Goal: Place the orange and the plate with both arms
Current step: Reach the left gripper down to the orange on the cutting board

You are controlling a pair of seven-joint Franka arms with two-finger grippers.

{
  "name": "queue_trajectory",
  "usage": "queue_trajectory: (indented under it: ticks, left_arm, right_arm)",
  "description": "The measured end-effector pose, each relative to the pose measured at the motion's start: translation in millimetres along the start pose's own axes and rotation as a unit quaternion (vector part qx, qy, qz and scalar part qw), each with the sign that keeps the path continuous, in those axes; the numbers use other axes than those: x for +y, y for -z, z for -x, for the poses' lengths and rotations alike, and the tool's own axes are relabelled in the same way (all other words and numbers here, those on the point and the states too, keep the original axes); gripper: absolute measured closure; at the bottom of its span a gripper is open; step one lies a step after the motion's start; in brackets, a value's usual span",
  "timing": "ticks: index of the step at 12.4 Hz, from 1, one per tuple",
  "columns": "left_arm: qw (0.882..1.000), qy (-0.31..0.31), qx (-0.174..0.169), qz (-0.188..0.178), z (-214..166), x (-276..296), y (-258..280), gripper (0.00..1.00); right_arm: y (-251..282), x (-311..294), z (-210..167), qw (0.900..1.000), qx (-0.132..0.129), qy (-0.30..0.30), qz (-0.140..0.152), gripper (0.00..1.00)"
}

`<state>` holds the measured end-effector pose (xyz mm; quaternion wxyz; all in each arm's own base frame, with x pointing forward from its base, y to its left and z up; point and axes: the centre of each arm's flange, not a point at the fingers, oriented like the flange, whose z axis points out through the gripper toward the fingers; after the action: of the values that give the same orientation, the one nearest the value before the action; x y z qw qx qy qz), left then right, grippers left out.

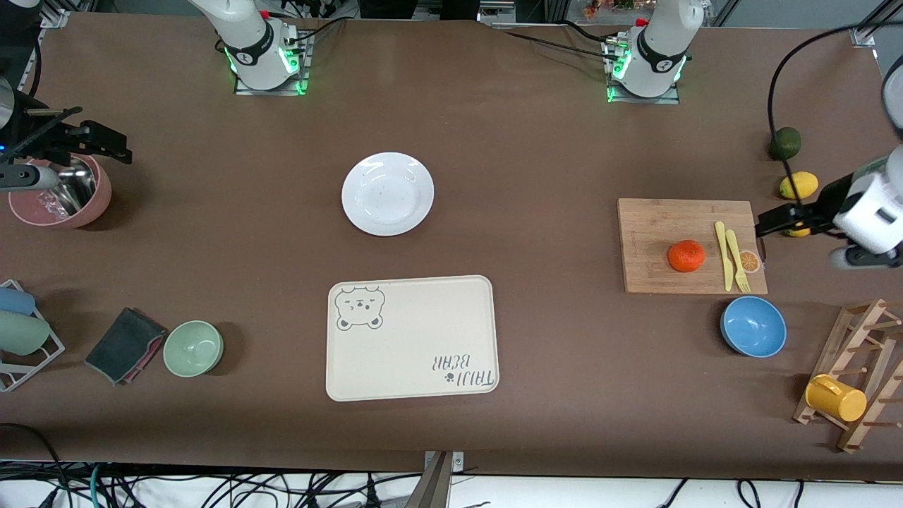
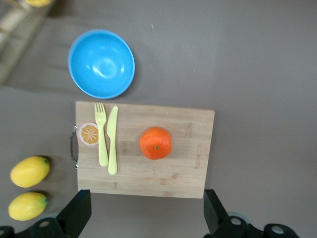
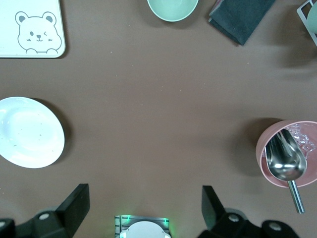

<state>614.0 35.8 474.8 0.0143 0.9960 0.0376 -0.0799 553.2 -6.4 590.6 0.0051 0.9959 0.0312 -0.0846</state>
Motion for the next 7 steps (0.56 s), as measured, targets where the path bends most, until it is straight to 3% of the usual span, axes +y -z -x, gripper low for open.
queue_trajectory:
  ticks: [3,7]
  left_arm:
    - [0.999,-0.004,-0.039,-0.002,-15,5,-62,0.00]
    - [1.000,-0.006,-0.004,-0.003,-11,6,-154,0.00]
  right_arm:
    - [0,0,0,1.000,0.001,0.000,0.000,0.00]
    - [0,-1,0,1.000,0.001,0.001,0.000,0.00]
